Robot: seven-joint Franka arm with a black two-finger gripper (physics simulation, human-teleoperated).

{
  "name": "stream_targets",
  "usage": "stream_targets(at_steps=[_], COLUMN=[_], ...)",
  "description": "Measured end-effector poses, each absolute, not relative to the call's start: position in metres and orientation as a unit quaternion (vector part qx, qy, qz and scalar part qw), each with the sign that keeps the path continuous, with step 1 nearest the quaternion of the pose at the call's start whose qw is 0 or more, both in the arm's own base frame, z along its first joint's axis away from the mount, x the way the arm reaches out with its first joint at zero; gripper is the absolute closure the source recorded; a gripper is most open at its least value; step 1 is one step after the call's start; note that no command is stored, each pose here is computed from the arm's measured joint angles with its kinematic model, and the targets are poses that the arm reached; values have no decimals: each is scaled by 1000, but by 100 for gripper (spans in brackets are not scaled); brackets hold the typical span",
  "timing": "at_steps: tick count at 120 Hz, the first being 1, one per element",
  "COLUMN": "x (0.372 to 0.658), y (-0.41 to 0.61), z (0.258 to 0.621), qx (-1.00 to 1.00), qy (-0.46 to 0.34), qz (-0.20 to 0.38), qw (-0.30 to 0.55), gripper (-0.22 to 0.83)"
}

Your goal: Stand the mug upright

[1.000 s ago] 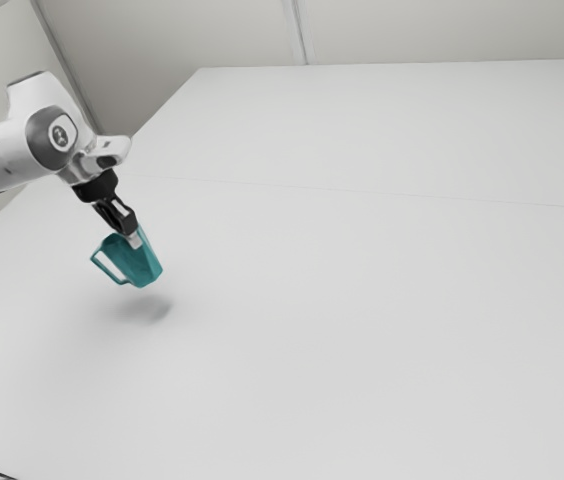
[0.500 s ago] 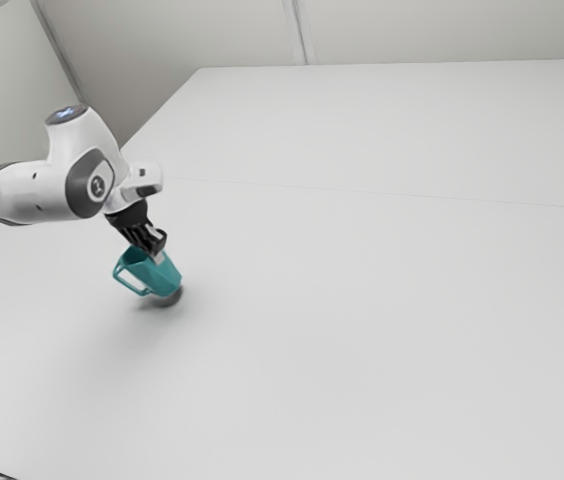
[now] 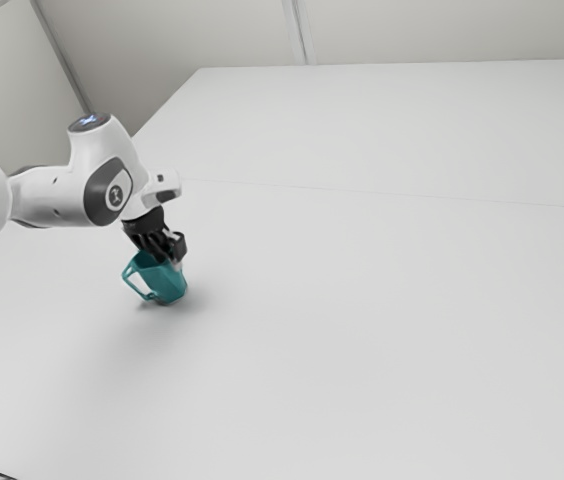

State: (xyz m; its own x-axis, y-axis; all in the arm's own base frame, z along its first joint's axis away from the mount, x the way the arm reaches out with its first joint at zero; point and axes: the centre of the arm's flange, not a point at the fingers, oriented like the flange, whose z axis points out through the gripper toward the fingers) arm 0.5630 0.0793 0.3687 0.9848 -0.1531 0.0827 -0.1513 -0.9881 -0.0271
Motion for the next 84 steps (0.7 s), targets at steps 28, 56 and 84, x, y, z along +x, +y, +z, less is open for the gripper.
stream_targets(at_steps=[28,56,84], x=[571,592,579], y=[83,89,85], z=[438,562,593], qx=[-995,-994,-998], qy=[58,49,49], qz=[-78,-92,-50], qw=[17,18,4], gripper=[15,5,2])
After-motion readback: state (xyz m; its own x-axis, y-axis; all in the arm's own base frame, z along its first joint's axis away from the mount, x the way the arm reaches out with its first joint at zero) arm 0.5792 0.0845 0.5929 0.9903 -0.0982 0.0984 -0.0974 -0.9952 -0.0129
